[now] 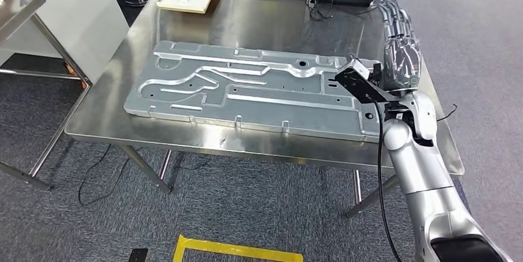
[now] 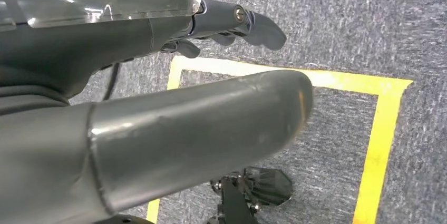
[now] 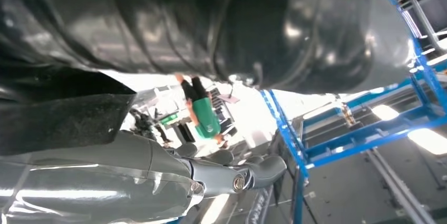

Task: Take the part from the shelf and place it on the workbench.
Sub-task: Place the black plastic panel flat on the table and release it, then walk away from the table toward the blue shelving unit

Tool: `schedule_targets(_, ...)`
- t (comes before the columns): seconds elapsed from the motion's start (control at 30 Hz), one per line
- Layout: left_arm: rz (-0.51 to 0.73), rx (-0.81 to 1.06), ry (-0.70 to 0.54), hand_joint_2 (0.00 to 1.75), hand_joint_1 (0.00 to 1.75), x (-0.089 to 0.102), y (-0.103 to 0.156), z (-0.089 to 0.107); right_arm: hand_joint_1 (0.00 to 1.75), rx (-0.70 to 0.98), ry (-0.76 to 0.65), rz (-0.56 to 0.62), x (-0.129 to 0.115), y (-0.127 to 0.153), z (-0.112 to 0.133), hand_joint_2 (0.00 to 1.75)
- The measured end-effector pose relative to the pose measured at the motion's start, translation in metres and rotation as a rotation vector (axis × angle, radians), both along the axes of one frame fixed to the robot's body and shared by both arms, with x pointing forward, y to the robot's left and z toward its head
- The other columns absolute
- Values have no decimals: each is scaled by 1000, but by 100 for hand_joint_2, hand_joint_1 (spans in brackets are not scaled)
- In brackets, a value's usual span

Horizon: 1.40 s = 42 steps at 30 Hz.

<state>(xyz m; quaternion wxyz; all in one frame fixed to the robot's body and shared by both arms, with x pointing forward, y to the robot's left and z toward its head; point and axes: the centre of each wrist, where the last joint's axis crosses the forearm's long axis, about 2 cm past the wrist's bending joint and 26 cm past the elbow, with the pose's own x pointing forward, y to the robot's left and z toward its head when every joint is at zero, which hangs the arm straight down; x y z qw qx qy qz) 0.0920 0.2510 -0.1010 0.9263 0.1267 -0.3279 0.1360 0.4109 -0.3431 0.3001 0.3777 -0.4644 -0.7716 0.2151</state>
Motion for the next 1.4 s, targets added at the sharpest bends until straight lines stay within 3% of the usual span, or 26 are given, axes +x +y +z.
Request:
schedule_targets(0.2, 2, 2, -1, 0, 0, 1, 0, 0, 0, 6, -12, 0, 1, 2, 2, 0)
schedule_targets(0.33, 4, 2, -1, 175, 0, 0, 1, 0, 0, 12, -8, -3, 2, 2, 0, 0)
schedule_targets(1.0, 5, -11, -29, 175, 0, 5, -2, 1, 0, 10, -9, -25, 1, -5, -5, 0)
schedule_targets(1.4, 6, -11, 0, 175, 0, -3, -2, 0, 0, -10, 7, -50, -2, -11, -13, 0)
